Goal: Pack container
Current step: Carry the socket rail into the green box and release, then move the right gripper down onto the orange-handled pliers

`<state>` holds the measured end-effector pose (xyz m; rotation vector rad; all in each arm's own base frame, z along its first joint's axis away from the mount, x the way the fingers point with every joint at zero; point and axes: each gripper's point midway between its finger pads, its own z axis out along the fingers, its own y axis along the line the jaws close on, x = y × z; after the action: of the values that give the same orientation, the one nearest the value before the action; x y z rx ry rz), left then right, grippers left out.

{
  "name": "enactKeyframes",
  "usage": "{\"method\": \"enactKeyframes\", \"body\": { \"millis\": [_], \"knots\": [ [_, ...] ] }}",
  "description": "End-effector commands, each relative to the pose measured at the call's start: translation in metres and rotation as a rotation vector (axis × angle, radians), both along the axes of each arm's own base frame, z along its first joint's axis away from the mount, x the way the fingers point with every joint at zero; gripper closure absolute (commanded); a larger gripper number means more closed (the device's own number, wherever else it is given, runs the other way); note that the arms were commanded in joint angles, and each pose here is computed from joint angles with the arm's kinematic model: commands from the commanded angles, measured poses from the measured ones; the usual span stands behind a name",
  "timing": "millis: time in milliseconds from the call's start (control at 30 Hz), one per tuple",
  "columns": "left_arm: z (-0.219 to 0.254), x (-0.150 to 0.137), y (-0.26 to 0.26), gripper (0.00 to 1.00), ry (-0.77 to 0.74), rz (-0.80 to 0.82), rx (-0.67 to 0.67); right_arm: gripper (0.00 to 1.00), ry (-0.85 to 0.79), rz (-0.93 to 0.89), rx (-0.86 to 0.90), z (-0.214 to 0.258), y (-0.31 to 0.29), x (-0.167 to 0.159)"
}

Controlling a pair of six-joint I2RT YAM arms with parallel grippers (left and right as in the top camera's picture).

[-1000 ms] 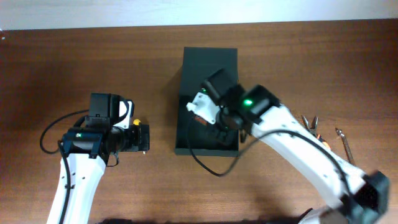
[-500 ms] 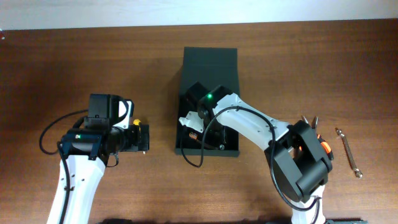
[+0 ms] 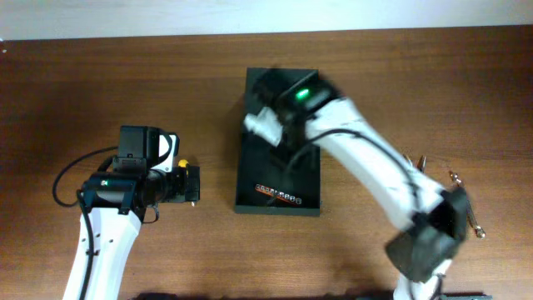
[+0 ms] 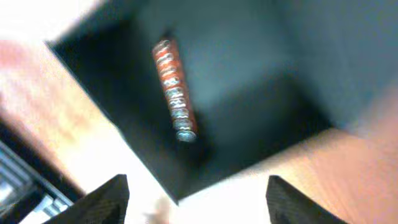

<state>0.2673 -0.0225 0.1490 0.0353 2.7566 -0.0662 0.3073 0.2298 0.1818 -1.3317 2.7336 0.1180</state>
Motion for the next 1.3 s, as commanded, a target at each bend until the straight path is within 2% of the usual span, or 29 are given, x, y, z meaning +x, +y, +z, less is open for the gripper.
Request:
{"method": "enactKeyframes", "body": {
  "millis": [0, 33, 100, 167, 300, 467, 633, 900, 1033, 1267],
  "knots": [
    [0.011, 0.004, 0.001, 0.01, -0.039, 0.007, 0.001, 0.13, -0.215, -0.418, 0.082, 0.098, -0.07, 0.026],
    [0.011, 0.004, 0.001, 0.01, -0.039, 0.007, 0.001, 0.07, -0.231, -0.524, 0.105, 0.112, -0.09, 0.026],
    [0.011, 0.004, 0.001, 0.01, -0.039, 0.007, 0.001, 0.0, -0.243, -0.751, 0.133, 0.13, -0.134, 0.021],
    [0.011, 0.004, 0.001, 0.01, -0.039, 0.007, 0.001, 0.01, -0.242, -0.938, 0.131, 0.14, -0.18, 0.009],
    [0.011, 0.004, 0.001, 0.01, -0.039, 0.007, 0.001, 0.01, -0.255, -1.129, 0.136, 0.144, -0.235, -0.008],
    [0.011, 0.004, 0.001, 0.01, -0.04, 0.007, 0.001, 0.01, -0.171, -1.307, 0.067, 0.113, -0.278, -0.051],
    [0.011, 0.004, 0.001, 0.01, -0.04, 0.007, 0.001, 0.01, -0.071, -1.38, 0.01, 0.054, -0.295, -0.073],
    [0.011, 0.004, 0.0, 0.01, -0.04, 0.007, 0.001, 0.01, 0.058, -1.388, -0.035, -0.068, -0.295, -0.075],
    [0.011, 0.004, 0.0, 0.01, -0.039, 0.006, -0.001, 0.01, 0.059, -1.391, -0.026, -0.096, -0.295, -0.07],
    [0.011, 0.004, 0.0, 0.01, -0.04, 0.006, -0.002, 0.01, 0.038, -1.391, -0.017, -0.12, -0.299, -0.053]
  ]
}}
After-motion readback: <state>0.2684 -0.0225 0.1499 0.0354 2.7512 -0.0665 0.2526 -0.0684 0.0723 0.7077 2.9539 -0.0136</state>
